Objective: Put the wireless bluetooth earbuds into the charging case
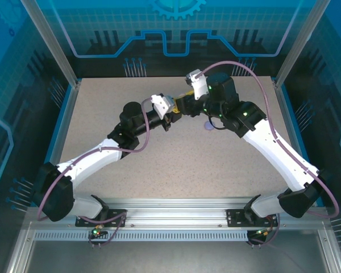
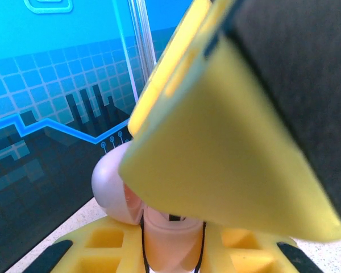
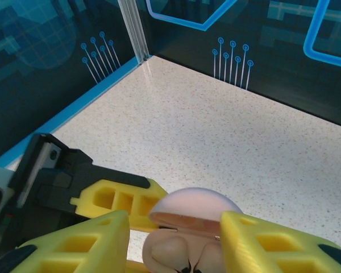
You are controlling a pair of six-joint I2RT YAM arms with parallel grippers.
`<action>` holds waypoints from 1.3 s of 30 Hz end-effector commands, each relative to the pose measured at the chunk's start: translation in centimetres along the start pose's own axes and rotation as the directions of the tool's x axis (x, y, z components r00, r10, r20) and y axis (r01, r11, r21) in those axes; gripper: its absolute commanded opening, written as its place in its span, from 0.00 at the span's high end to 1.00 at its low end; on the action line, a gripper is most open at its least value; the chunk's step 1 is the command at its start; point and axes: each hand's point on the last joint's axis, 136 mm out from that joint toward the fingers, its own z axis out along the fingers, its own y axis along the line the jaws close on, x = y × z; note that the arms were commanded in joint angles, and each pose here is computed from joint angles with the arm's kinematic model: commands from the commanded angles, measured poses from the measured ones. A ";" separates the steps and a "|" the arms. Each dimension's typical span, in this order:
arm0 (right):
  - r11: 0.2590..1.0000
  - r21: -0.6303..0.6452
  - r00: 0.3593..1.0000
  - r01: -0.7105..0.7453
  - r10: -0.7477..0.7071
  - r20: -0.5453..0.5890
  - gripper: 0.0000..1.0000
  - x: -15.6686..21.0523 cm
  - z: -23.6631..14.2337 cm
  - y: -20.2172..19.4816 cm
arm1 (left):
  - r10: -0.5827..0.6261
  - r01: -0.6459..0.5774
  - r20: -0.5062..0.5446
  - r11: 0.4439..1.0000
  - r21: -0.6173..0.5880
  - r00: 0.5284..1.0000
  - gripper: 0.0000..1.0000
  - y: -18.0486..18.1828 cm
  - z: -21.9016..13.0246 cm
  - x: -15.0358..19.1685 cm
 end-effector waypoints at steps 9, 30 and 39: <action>0.992 -0.098 0.985 -0.075 0.089 0.148 0.41 -4.7 -4.7 1.0 | -0.011 0.011 0.034 1.000 0.012 0.999 1.00 -0.8 0.5 0.3; 0.945 0.120 0.940 -0.303 0.317 -0.126 0.40 -1.1 3.7 -8.2 | -0.036 0.035 0.031 0.999 0.021 0.999 1.00 -1.0 0.7 1.1; 0.960 0.079 0.929 -0.267 0.278 -0.243 0.41 1.4 4.9 -6.3 | -0.042 0.042 0.022 0.999 0.000 0.999 1.00 -0.5 0.9 0.9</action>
